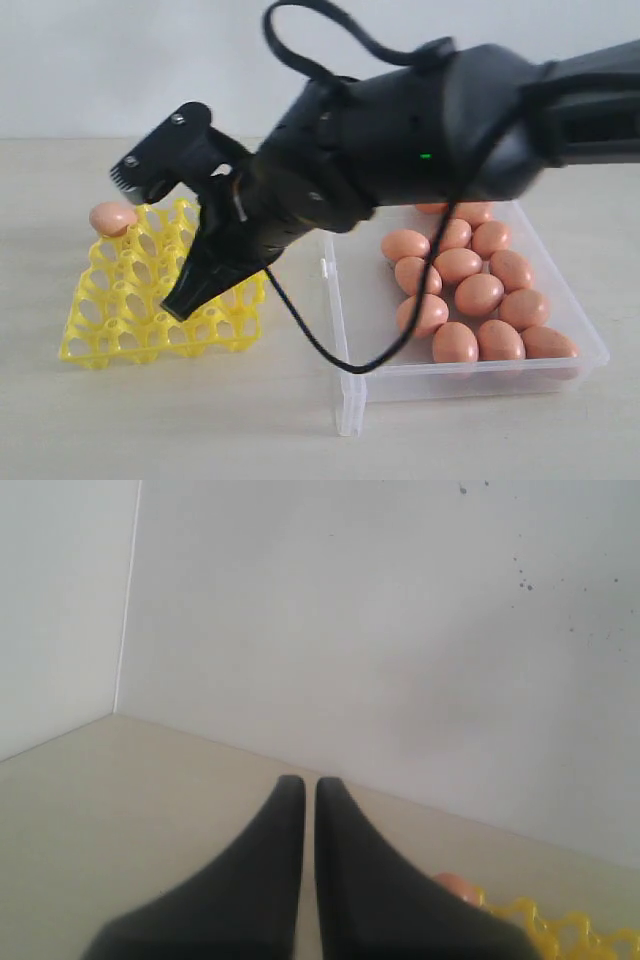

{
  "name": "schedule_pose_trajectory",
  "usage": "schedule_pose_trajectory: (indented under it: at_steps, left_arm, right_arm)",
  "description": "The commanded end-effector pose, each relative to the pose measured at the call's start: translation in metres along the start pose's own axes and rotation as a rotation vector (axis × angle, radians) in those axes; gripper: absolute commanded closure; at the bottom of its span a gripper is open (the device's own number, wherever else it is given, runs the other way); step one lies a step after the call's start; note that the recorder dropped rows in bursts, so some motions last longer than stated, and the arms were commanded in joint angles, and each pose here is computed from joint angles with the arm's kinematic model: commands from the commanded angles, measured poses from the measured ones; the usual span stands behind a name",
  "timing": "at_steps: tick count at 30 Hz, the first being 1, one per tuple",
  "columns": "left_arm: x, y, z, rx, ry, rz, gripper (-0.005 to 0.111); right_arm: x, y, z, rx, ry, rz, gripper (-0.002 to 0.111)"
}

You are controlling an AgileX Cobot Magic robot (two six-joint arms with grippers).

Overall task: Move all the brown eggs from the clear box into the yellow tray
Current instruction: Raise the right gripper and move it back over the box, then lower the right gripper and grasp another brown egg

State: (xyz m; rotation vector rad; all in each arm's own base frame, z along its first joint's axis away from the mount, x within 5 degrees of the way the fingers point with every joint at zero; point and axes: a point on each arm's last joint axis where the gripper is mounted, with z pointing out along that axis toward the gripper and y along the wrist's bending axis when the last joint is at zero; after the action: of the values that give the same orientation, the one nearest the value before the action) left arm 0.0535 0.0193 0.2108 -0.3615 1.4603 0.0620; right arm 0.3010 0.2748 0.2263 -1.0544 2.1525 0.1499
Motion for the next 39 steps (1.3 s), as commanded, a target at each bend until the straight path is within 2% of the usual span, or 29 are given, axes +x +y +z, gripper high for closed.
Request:
schedule_pose_trajectory:
  at_steps: [1,10,19,22,25,27,30,33,34,39]
  left_arm:
    - [-0.001,-0.001,0.0,0.01,-0.005,0.006,0.103]
    - [-0.001,-0.003,0.0,0.031,-0.003,0.006,0.103]
    - [-0.001,-0.005,0.0,0.054,-0.002,0.006,0.103]
    - [-0.001,-0.006,0.0,0.064,-0.002,0.006,0.103]
    - [-0.001,-0.006,0.0,0.064,-0.002,0.006,0.103]
    - [-0.001,-0.006,0.0,0.064,-0.002,0.006,0.103]
    - [-0.001,-0.006,0.0,0.064,-0.002,0.006,0.103]
    - [-0.001,-0.007,0.0,0.076,-0.001,0.006,0.103]
    - [-0.001,-0.007,0.0,0.079,-0.001,0.009,0.103]
    - [-0.001,-0.008,-0.001,0.087,-0.001,0.009,0.103]
  right_arm:
    - [0.026,-0.027,-0.031,0.04,-0.118,0.126,0.108]
    - [0.075,-0.083,-0.078,0.181,-0.203,0.289,0.108]
    - [0.134,-0.175,-0.087,0.417,-0.122,0.533,0.108]
    - [0.145,-0.198,-0.087,0.464,-0.075,0.616,0.108]
    - [0.148,-0.209,-0.08,0.454,0.1,0.586,0.108]
    - [0.145,-0.215,-0.074,0.419,0.191,0.585,0.102]
    - [0.136,-0.22,-0.065,0.318,0.256,0.565,0.083]
    - [0.12,-0.222,-0.056,0.219,0.234,0.544,0.064]
    - [0.115,-0.222,-0.054,0.199,0.227,0.514,0.061]
    - [0.088,-0.211,-0.041,0.139,0.195,0.25,0.06]
